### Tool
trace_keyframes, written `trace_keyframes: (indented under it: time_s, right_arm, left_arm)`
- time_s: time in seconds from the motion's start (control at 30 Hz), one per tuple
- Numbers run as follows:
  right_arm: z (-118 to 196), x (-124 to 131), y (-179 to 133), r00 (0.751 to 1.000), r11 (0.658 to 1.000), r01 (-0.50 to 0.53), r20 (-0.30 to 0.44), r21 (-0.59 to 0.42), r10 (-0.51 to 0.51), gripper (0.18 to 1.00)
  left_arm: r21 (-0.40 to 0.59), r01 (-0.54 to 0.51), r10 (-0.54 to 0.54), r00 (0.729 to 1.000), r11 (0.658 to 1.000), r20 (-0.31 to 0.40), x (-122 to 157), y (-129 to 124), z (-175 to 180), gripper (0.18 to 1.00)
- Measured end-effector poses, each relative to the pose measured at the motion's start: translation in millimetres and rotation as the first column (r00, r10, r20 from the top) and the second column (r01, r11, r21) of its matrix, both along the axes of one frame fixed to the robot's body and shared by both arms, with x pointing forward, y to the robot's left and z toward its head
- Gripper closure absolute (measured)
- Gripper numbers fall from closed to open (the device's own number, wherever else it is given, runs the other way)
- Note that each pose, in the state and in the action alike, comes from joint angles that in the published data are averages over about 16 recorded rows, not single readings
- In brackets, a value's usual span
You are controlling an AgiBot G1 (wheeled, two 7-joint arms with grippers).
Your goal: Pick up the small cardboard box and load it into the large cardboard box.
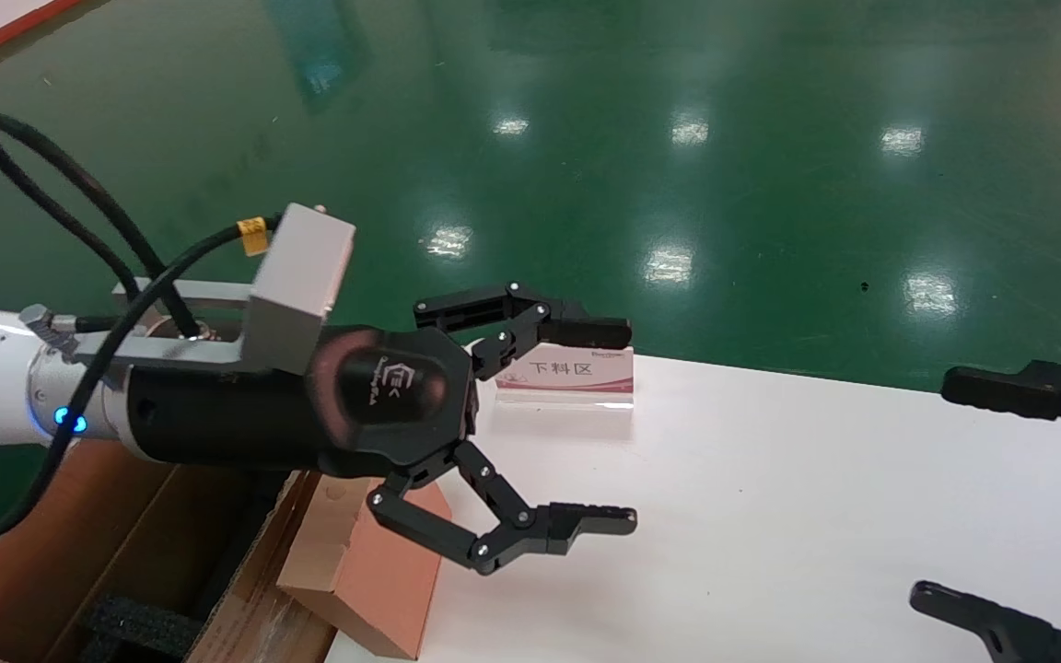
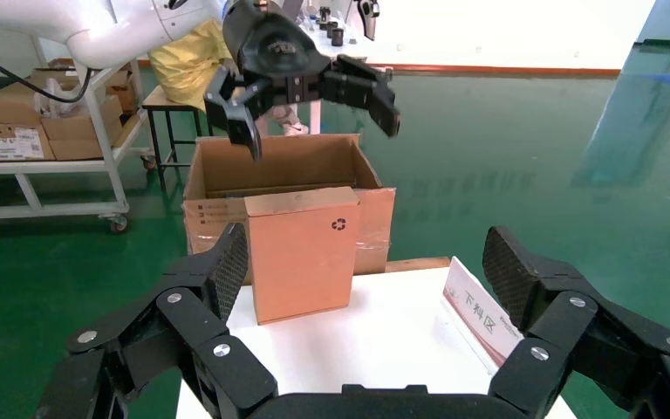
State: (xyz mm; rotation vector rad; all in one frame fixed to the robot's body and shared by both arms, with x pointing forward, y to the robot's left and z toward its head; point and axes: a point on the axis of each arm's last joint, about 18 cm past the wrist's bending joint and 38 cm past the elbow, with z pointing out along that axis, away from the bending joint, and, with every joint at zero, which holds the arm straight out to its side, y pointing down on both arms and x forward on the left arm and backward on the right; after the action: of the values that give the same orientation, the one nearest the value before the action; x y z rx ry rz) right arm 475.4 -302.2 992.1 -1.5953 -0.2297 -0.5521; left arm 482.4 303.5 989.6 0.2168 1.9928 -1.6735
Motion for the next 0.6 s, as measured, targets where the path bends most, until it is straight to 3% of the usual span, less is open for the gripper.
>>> trace_keyframes:
  time_s: [0.17,0.33,0.47,0.6]
  right_arm:
    - [0.0,0.0,0.0,1.000,1.000,0.000,0.000,0.000,0.000,0.178]
    - [0.0,0.0,0.0,1.000,1.000,0.000,0.000,0.000,0.000,0.178]
    - [0.0,0.0,0.0,1.000,1.000,0.000,0.000,0.000,0.000,0.178]
    - [0.0,0.0,0.0,1.000,1.000,0.000,0.000,0.000,0.000,0.178]
  left_arm:
    - [0.117,-0.089,0.095,0.994,0.989,-0.049,11.7,2.2,-4.5,0.184]
    - [0.267,-0.192,0.234,0.963,0.944,-0.135,27.1,5.8,-8.4,0.184]
    - [0.385,-0.281,0.378,0.904,0.879,-0.202,40.7,9.7,-8.1,0.184]
    - [0.489,-0.362,0.521,0.820,0.794,-0.239,51.8,13.0,-3.7,0.184]
